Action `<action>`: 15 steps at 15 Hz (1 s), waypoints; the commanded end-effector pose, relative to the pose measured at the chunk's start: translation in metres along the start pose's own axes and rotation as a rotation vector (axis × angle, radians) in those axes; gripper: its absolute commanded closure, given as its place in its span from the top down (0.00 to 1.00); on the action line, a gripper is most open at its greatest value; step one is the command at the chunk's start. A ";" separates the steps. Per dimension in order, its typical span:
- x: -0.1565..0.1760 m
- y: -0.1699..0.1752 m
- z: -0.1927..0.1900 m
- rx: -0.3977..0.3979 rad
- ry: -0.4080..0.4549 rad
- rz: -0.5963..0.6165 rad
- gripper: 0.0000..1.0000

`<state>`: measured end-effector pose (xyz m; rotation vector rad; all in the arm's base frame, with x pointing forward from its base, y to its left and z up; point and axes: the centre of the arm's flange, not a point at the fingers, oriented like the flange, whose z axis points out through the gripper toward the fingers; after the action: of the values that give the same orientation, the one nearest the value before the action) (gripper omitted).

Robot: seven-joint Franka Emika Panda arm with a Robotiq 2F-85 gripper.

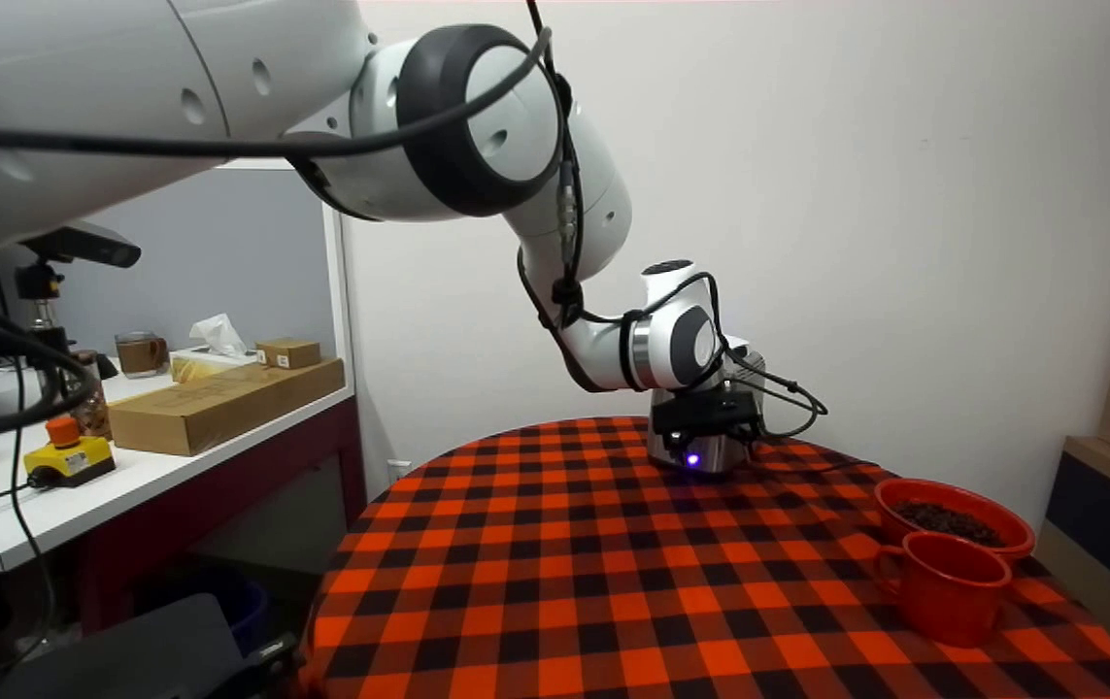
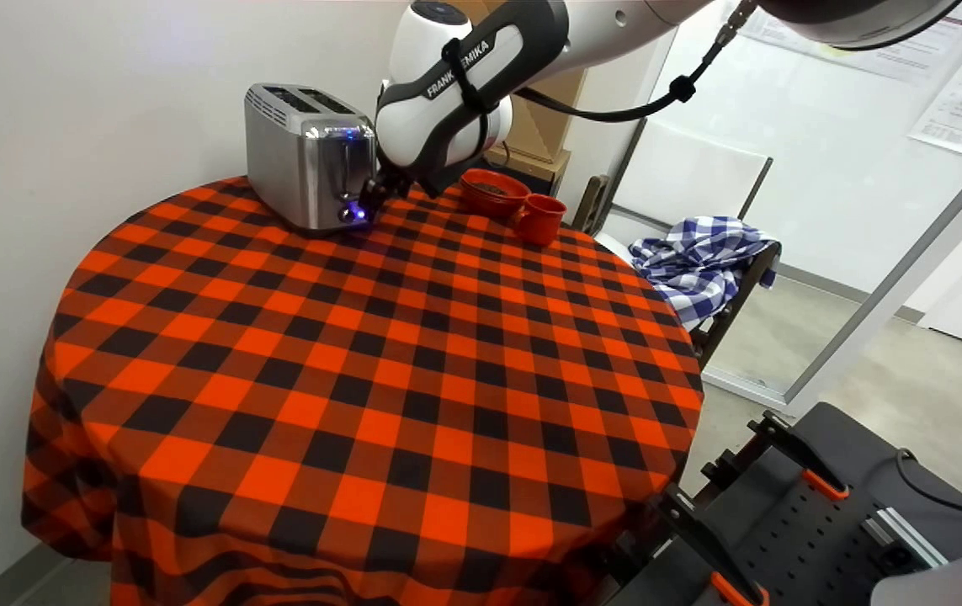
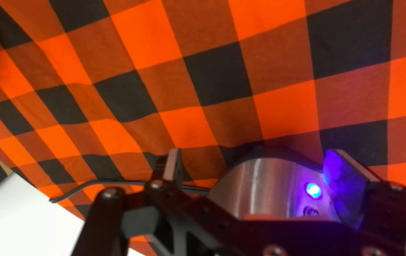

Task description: Press the button on the toaster

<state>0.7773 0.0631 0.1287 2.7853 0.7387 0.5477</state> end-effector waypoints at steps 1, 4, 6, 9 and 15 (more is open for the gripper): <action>0.008 0.000 0.009 -0.022 0.002 0.025 1.00; 0.010 -0.003 0.010 -0.026 0.023 0.050 1.00; 0.013 -0.004 0.010 -0.026 0.036 0.059 1.00; 0.016 -0.006 0.012 -0.032 0.054 0.060 1.00; 0.017 0.001 0.017 -0.050 0.050 0.069 1.00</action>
<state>0.7849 0.0686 0.1215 2.7854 0.6712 0.5908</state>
